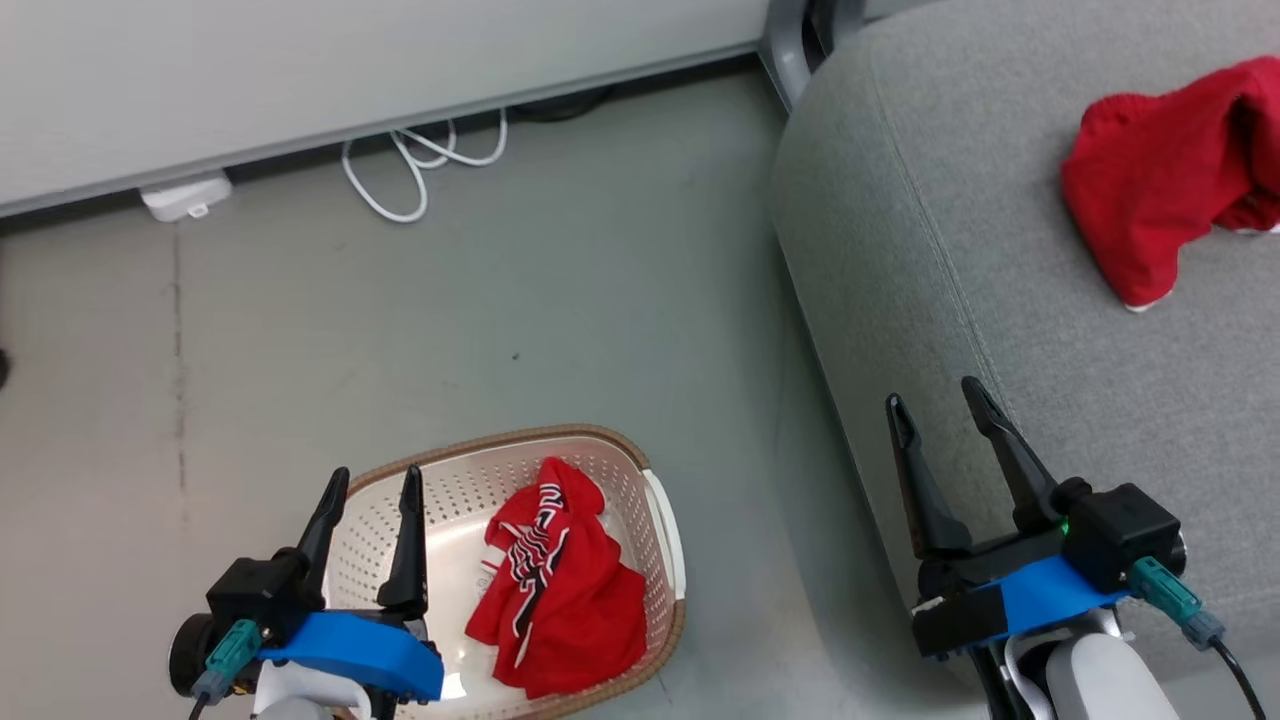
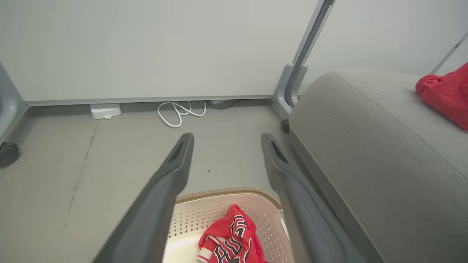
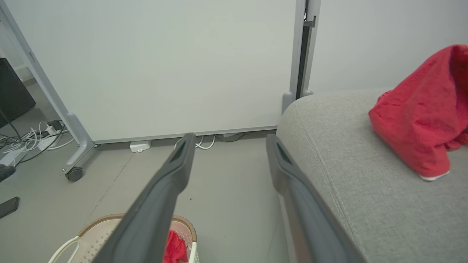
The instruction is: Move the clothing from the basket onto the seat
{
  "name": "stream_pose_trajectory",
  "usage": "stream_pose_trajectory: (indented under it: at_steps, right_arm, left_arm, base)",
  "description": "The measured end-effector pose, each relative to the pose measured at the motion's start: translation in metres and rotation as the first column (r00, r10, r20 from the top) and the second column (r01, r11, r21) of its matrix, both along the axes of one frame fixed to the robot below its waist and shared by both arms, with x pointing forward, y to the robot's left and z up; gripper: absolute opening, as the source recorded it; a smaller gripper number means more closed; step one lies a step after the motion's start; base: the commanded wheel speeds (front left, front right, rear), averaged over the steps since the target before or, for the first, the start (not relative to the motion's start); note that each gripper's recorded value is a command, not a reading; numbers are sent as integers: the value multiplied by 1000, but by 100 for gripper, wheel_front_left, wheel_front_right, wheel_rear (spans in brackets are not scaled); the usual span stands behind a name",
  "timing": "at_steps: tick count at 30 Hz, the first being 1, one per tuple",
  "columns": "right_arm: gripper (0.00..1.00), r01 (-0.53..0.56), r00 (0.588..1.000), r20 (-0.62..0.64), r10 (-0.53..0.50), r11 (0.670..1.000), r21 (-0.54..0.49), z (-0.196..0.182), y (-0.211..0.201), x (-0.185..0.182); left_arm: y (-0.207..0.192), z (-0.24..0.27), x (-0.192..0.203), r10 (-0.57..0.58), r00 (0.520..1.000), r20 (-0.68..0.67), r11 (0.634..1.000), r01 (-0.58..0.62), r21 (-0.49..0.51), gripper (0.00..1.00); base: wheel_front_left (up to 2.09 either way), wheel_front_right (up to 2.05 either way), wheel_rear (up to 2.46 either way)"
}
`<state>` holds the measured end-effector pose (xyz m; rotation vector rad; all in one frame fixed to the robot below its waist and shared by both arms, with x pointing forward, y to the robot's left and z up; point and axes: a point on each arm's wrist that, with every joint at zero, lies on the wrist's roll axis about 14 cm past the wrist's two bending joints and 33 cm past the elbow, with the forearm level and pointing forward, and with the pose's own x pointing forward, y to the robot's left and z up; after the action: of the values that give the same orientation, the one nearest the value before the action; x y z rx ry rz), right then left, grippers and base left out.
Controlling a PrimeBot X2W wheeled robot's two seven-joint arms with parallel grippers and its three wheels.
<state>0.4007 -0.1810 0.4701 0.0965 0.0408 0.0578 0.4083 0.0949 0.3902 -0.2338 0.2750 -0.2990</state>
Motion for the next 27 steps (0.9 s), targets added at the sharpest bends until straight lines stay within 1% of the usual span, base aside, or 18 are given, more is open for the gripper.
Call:
stream_pose_trajectory:
  at_steps: [5,9,17,21,24,27]
  right_arm:
    - [100,20,999,-32,-20,1000,8,-15,-7,9]
    - [100,25,998,-64,-25,1000,3,-30,-10,17]
    - [100,19,987,-157,-19,1000,-4,-72,-12,33]
    - [100,12,985,-173,-14,1000,-12,-85,-13,44]
    - [100,9,981,-195,-11,1000,-10,-96,-13,47]
    - [100,-4,976,-218,0,1000,-18,-107,-11,49]
  left_arm:
    - [-23,-43,5,-83,990,-112,997,83,1,100]
    - [-42,-76,8,-159,969,-187,987,162,-2,100]
    - [-76,-146,6,-303,893,-332,950,313,-26,100]
    - [-82,-180,2,-338,853,-398,934,355,-34,100]
    - [-82,-201,4,-352,832,-429,925,380,-21,100]
    - [-86,-218,-1,-368,808,-461,916,400,-30,100]
  base:
    - [0,0,0]
    - [0,0,0]
    - [0,0,0]
    - [0,0,0]
    - [0,0,0]
    - [0,0,0]
